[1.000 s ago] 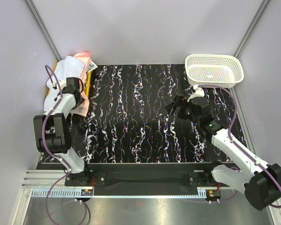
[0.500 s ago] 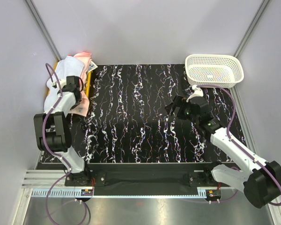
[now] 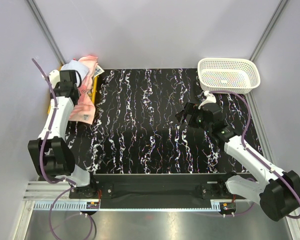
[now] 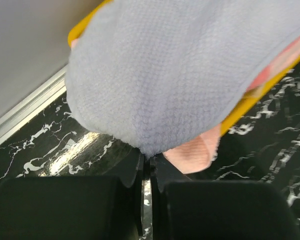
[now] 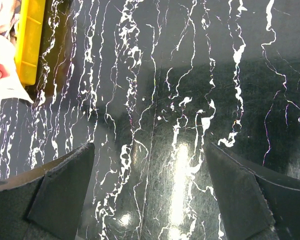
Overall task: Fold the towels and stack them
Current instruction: Grab crumpled towel, then move the towel to the center of the board
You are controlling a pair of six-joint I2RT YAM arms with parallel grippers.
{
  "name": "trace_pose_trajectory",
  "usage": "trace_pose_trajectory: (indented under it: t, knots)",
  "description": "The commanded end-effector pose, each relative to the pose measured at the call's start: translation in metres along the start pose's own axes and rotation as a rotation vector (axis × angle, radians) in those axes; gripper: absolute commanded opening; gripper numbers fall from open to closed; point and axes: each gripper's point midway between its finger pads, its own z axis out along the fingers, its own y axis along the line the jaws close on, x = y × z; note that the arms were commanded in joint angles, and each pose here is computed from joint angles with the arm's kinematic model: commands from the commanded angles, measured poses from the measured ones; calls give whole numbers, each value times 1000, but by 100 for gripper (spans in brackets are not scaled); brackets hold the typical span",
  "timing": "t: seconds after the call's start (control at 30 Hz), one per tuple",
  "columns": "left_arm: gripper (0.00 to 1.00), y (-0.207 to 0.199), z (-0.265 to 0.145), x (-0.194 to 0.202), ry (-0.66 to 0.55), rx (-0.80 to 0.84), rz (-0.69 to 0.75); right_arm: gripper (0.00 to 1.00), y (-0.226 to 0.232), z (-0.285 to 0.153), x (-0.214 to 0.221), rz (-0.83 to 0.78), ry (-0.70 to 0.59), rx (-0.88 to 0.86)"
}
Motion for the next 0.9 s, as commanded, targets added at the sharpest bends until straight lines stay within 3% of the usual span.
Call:
trace_pose_trajectory:
  t: [0.0, 0.2, 0.33, 0.5, 0.63, 0.87]
  knots:
    - [0, -28, -45, -45, -99, 132, -11, 100, 13, -2, -19, -7, -41, -36]
    - [0, -75, -110, -67, -163, 307, 57, 100, 14, -4, -26, -9, -60, -25]
    - [0, -105, -148, -43, -148, 420, 149, 100, 16, -13, -38, -17, -93, -14]
    - [0, -146, -199, 38, -77, 592, 287, 100, 12, -33, -54, -20, -150, 28]
    - [0, -170, -253, 128, -14, 737, 408, 100, 10, -58, -73, -12, -222, 61]
    - [0, -159, -309, 285, 177, 878, 549, 100, -8, -66, -75, -16, -239, 157]
